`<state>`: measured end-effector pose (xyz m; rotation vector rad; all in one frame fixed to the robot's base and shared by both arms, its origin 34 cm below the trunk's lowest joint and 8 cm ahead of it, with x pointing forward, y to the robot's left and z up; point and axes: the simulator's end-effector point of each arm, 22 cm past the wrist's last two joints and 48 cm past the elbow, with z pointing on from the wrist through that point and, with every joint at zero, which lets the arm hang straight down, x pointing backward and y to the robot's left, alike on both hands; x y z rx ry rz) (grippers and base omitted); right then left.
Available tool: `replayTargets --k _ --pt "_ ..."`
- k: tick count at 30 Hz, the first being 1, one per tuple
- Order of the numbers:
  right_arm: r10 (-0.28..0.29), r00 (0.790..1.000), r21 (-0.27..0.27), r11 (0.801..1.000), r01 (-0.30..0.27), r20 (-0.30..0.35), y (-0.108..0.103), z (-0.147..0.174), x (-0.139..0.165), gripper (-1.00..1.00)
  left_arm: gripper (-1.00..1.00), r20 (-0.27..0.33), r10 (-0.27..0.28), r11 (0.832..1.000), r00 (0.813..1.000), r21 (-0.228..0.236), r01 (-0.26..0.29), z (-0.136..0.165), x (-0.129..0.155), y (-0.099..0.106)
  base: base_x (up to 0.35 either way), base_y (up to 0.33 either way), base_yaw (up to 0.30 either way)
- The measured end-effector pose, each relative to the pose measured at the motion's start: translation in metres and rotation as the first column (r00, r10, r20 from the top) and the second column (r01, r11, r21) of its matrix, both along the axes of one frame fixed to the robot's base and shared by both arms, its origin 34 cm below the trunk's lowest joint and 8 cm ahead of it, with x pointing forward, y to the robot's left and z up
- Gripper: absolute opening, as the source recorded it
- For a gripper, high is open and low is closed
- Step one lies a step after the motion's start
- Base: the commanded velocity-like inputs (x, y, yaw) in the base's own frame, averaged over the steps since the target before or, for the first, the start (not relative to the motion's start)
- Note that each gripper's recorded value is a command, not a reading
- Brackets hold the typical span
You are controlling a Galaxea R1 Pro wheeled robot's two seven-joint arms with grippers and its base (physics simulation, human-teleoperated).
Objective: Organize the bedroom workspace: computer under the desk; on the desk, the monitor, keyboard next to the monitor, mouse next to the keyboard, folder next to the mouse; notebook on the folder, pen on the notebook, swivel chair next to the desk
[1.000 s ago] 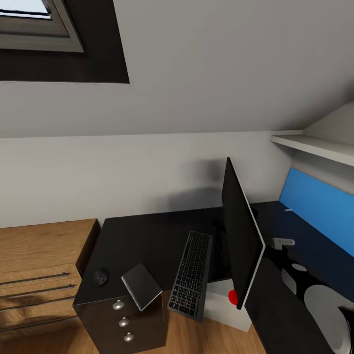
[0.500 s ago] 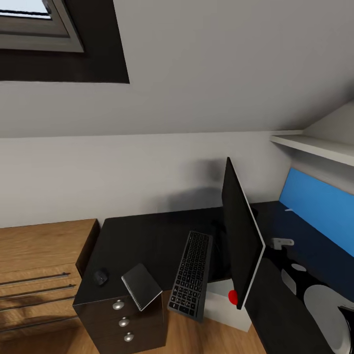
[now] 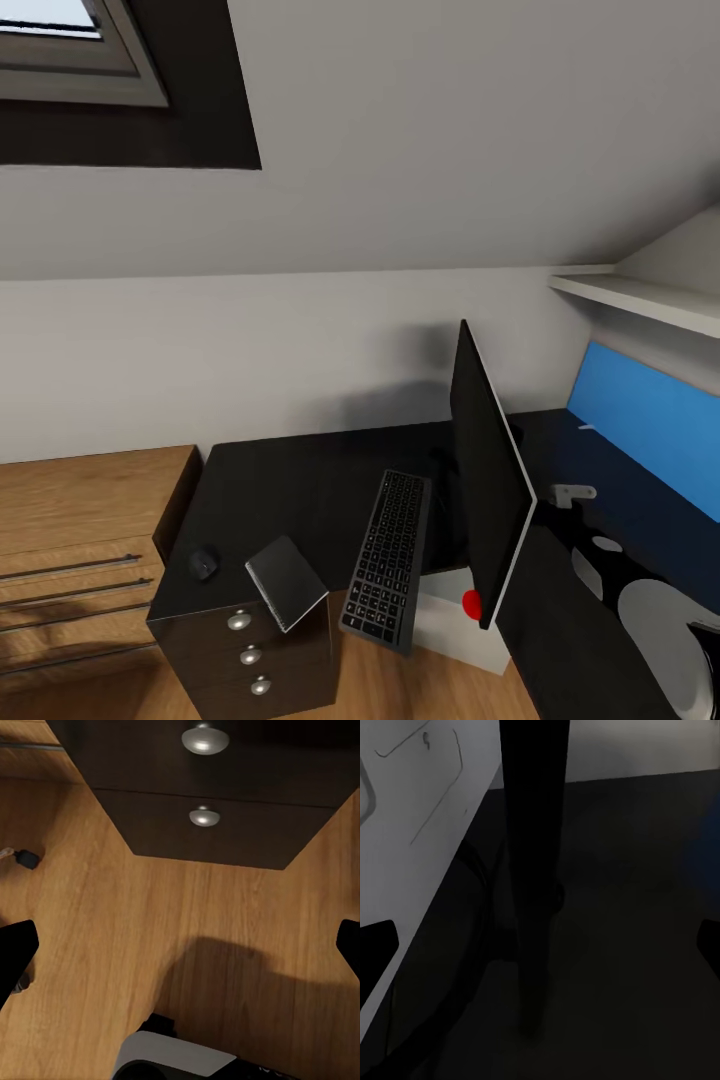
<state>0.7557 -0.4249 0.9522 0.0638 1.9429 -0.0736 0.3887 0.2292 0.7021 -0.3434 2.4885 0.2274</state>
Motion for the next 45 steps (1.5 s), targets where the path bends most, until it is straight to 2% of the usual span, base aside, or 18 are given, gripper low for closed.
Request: replayTargets --k 15,31,45 --pt "0.001 1.000 -0.001 1.000 -0.001 -0.002 0.0003 -0.0005 -0.0002 1.00 1.00 0.000 0.001 1.000 1.000 -0.002 -0.001 0.0000 0.0000 -0.0006 -0.001 -0.001 0.000" --pt "0.001 1.000 -0.001 1.000 -0.001 -0.002 0.0003 -0.0006 -0.0001 1.00 1.00 -0.001 0.002 1.000 1.000 -0.001 -0.002 -0.0003 -0.0003 0.0003 -0.085 0.000 0.000" --pt "0.001 1.000 -0.001 1.000 -0.001 -0.002 0.0003 -0.0005 -0.0002 1.00 1.00 0.001 0.003 1.000 1.000 -0.001 -0.003 0.0001 0.0001 0.0000 0.088 -0.073 0.000"
